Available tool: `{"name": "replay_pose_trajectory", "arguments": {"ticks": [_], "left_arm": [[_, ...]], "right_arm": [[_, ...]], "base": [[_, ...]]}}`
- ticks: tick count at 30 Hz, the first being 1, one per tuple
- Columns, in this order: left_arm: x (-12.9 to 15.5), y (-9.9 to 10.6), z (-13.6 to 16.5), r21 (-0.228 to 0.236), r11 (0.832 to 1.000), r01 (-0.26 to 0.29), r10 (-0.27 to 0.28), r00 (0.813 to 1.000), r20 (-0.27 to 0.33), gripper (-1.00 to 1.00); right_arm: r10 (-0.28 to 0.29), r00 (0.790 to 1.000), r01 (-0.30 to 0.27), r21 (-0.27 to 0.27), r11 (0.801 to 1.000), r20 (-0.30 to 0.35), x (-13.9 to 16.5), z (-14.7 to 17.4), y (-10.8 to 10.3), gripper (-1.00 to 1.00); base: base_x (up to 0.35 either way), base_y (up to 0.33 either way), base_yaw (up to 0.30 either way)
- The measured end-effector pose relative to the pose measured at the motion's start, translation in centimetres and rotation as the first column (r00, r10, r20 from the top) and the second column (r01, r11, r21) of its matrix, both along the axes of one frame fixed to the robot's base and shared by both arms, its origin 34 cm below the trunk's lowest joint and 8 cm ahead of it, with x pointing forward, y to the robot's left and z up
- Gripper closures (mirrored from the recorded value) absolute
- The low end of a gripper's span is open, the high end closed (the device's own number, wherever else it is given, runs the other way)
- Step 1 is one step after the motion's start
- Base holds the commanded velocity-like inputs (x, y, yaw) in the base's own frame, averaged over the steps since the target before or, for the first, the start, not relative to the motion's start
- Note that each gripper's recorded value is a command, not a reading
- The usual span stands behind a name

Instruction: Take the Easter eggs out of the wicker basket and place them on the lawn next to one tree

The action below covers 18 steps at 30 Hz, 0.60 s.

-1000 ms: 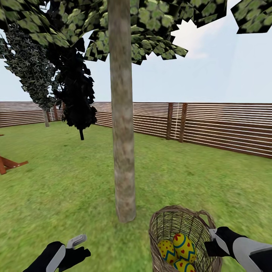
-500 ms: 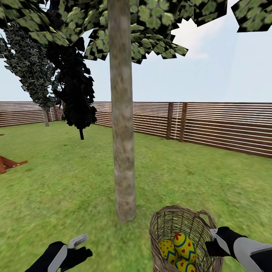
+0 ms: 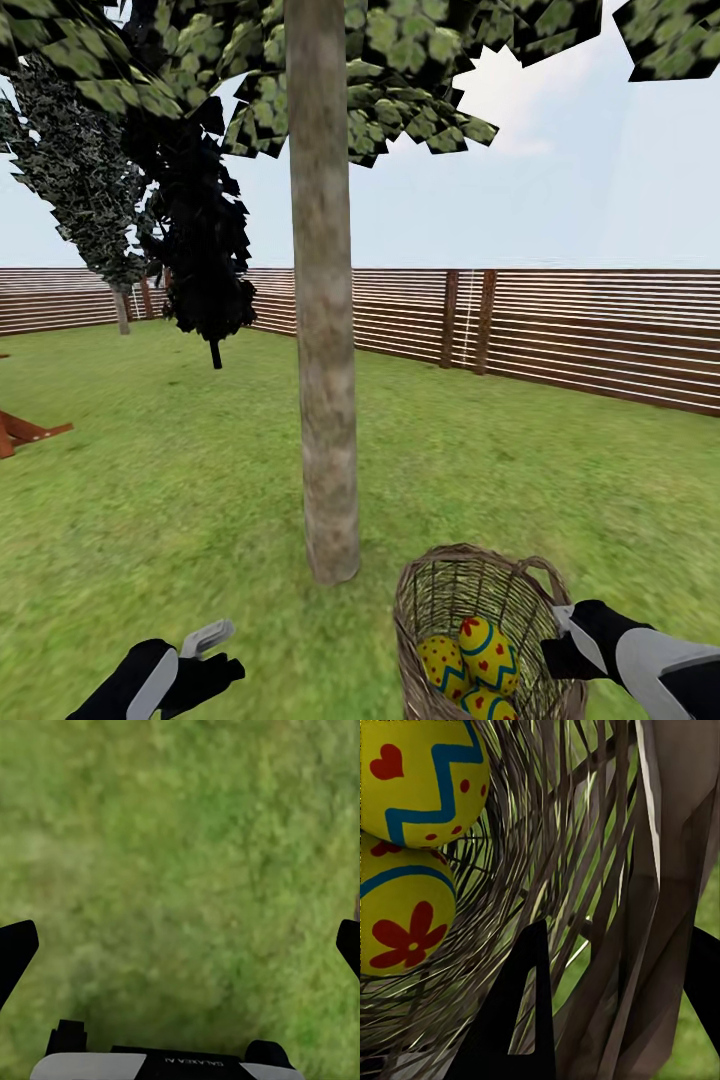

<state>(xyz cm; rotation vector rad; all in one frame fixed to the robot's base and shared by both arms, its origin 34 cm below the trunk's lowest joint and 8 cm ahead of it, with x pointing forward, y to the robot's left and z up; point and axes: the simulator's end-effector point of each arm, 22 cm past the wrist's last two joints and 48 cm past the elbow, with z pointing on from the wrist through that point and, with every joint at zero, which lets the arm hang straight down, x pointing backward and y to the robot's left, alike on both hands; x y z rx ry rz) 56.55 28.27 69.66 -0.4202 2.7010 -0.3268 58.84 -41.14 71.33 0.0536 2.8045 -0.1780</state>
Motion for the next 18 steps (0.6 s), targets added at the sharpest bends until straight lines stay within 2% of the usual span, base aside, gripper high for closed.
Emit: {"name": "replay_pose_trajectory", "arguments": {"ticks": [18], "left_arm": [[0.7,-1.2,-2.1,-0.008,1.0,0.005,-0.004,1.0,0.026,-1.0]], "right_arm": [[-0.001,1.0,0.001,0.0,1.0,0.002,0.1,-2.3,-0.1,1.0]], "base": [[0.0,0.0,0.0]]}}
